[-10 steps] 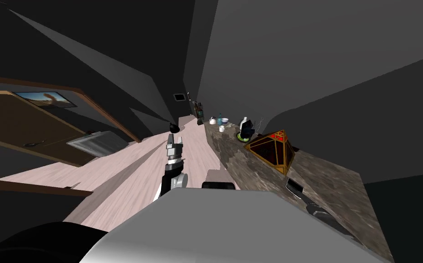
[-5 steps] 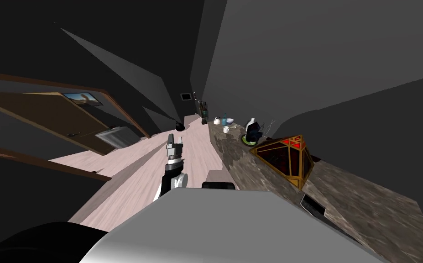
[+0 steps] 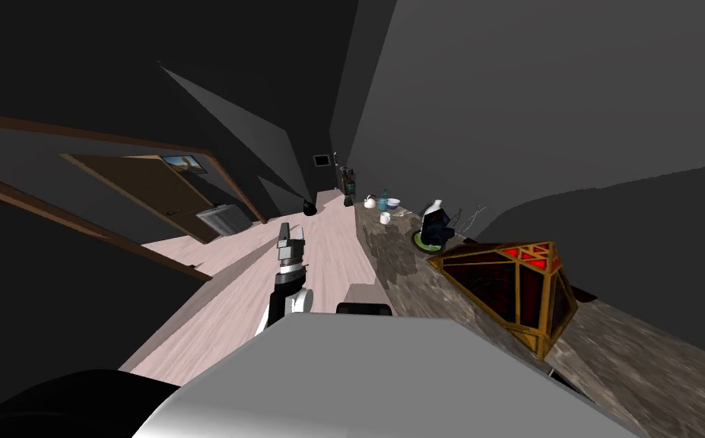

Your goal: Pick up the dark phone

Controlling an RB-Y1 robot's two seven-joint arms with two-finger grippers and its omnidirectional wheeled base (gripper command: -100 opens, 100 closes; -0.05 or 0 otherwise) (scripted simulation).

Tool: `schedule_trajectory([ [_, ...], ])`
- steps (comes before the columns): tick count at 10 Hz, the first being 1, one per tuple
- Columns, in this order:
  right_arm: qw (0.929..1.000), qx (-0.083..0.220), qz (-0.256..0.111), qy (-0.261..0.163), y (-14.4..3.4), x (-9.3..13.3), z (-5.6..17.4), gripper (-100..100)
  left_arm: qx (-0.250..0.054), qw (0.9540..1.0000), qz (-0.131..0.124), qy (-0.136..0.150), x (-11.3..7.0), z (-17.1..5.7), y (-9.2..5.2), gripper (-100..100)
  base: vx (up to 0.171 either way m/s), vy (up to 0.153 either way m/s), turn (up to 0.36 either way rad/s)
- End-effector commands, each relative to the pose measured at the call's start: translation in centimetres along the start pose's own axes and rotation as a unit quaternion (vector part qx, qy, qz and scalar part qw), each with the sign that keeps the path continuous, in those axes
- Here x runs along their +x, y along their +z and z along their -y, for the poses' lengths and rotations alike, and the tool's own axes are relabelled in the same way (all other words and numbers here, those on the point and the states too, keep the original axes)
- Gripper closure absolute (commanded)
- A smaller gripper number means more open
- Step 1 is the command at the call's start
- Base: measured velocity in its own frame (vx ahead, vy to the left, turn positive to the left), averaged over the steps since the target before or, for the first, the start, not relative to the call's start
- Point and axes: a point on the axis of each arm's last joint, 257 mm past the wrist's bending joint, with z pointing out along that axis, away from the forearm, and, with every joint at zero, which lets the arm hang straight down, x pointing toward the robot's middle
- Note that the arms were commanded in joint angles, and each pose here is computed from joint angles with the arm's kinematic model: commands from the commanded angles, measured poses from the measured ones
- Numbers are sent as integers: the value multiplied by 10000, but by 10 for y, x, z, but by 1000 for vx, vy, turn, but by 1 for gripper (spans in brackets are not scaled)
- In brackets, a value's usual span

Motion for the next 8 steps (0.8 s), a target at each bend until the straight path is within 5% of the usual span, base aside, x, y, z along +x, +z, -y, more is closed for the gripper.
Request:
schedule_trajectory([
  [1, 9994, 302, -100, -97, -11, 2, 22, -100, 0, 10000, 0, 0, 0, 0, 0, 0, 48, -20, 220],
  [8, 9831, 1507, -907, -502, -56, 28, 103, -100, 0, 10000, 0, 0, 0, 0, 0, 0, 78, -57, 227],
])
